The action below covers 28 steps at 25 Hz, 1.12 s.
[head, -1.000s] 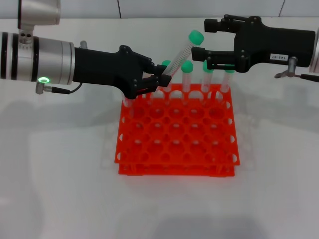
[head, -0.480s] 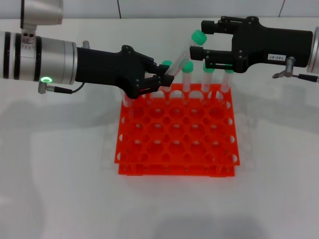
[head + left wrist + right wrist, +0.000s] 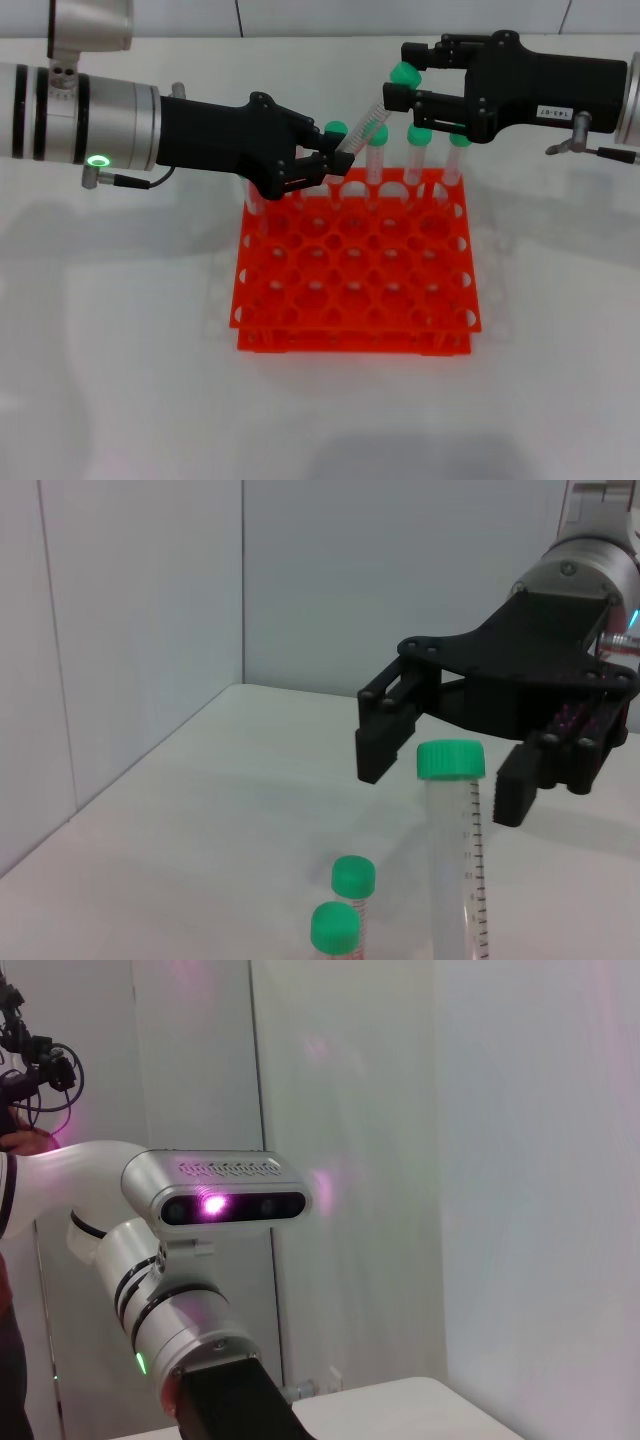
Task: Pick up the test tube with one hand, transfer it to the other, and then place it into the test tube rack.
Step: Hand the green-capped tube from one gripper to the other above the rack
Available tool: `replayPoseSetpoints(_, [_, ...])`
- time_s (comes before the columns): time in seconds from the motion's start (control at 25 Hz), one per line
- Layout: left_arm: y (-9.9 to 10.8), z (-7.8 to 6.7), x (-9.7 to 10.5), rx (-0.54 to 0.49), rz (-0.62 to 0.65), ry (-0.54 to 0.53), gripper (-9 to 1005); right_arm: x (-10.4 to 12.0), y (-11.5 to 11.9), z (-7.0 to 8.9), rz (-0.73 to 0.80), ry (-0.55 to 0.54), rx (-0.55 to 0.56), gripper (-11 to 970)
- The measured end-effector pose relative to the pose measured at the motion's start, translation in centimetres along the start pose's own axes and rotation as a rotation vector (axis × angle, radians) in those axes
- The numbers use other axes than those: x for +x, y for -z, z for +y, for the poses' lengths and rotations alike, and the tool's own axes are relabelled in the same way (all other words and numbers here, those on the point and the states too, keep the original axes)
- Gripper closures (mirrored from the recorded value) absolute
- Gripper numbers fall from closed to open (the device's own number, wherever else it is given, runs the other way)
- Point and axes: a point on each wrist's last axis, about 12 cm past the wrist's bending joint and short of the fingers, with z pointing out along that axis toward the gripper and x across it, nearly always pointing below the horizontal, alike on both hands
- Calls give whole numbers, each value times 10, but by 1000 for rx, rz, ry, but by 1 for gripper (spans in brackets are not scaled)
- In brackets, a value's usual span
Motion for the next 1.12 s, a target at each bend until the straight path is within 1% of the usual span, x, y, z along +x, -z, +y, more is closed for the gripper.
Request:
replayPoseSetpoints(0.04, [0, 0, 0, 0, 0, 0, 812, 0, 0, 0, 0, -1, 0, 384])
replayPoseSetpoints(0.28, [0, 0, 0, 0, -1, 1, 812, 1, 0, 0, 1, -7, 2, 567])
replayPoseSetpoints(0.48, [0, 0, 0, 2, -3, 2, 812, 2, 0, 0, 1, -8, 3, 566])
replayPoseSetpoints(0.92, [0, -1, 0, 4, -4, 2, 812, 1, 0, 0, -1, -4, 1, 670])
replayPoseSetpoints(1.12, [0, -1, 0, 4, -5, 2, 812, 0, 0, 0, -1, -4, 1, 671])
